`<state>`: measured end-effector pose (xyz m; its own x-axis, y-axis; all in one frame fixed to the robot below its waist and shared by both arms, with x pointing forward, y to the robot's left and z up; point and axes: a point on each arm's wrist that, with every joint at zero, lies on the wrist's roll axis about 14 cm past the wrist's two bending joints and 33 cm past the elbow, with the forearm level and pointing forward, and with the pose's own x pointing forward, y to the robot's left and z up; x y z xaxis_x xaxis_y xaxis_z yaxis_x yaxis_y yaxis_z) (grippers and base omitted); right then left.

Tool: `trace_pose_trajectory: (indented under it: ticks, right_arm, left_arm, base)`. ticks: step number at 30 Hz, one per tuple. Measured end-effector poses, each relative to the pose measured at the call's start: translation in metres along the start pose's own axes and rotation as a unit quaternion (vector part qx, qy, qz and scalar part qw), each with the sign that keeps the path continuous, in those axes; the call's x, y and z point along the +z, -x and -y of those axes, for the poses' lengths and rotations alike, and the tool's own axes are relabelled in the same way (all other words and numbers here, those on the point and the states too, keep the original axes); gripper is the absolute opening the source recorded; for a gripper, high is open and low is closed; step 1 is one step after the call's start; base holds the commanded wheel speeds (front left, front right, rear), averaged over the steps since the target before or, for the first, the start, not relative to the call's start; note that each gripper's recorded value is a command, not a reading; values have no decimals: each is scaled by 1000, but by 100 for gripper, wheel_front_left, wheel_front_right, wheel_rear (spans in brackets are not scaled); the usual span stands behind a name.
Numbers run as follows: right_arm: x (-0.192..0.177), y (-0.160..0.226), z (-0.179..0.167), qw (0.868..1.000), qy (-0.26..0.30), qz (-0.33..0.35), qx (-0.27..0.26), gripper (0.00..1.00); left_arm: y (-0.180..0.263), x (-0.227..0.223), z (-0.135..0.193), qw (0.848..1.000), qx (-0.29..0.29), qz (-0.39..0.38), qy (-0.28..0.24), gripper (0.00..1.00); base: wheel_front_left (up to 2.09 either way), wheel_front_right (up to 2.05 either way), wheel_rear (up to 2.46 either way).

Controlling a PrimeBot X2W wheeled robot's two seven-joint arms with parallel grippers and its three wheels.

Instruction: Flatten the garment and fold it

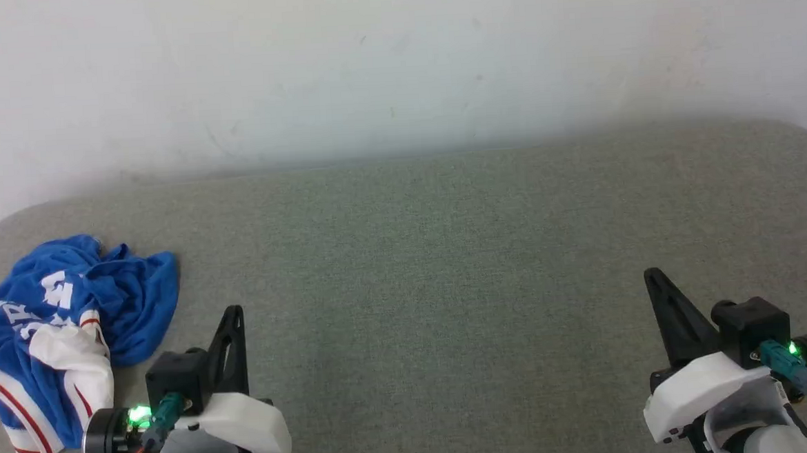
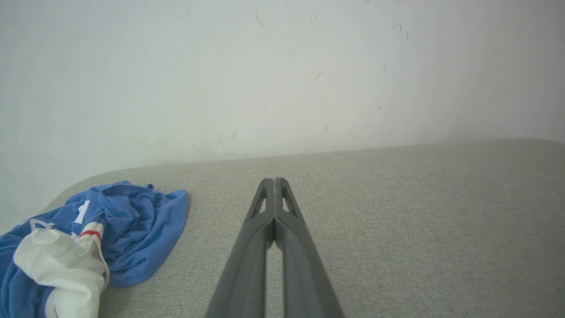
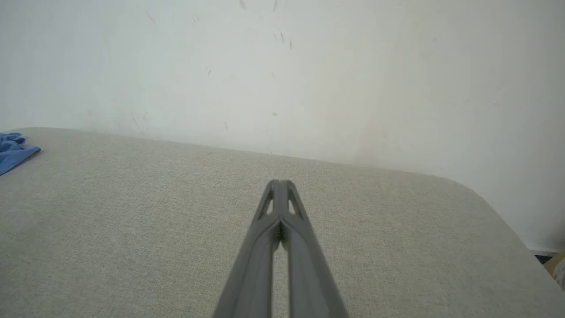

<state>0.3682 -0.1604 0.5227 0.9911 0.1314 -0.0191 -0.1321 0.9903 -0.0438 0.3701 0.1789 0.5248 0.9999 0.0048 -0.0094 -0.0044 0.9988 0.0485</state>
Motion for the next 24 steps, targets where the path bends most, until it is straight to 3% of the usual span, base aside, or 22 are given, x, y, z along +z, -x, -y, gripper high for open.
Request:
trace_pose_trajectory:
  ticks: [24]
  right_arm:
    - [0, 0, 0, 1000, 0, 0, 0, 0]
  left_arm:
    - [0, 0, 0, 1000, 0, 0, 0, 0]
  base:
    - [0, 0, 0]
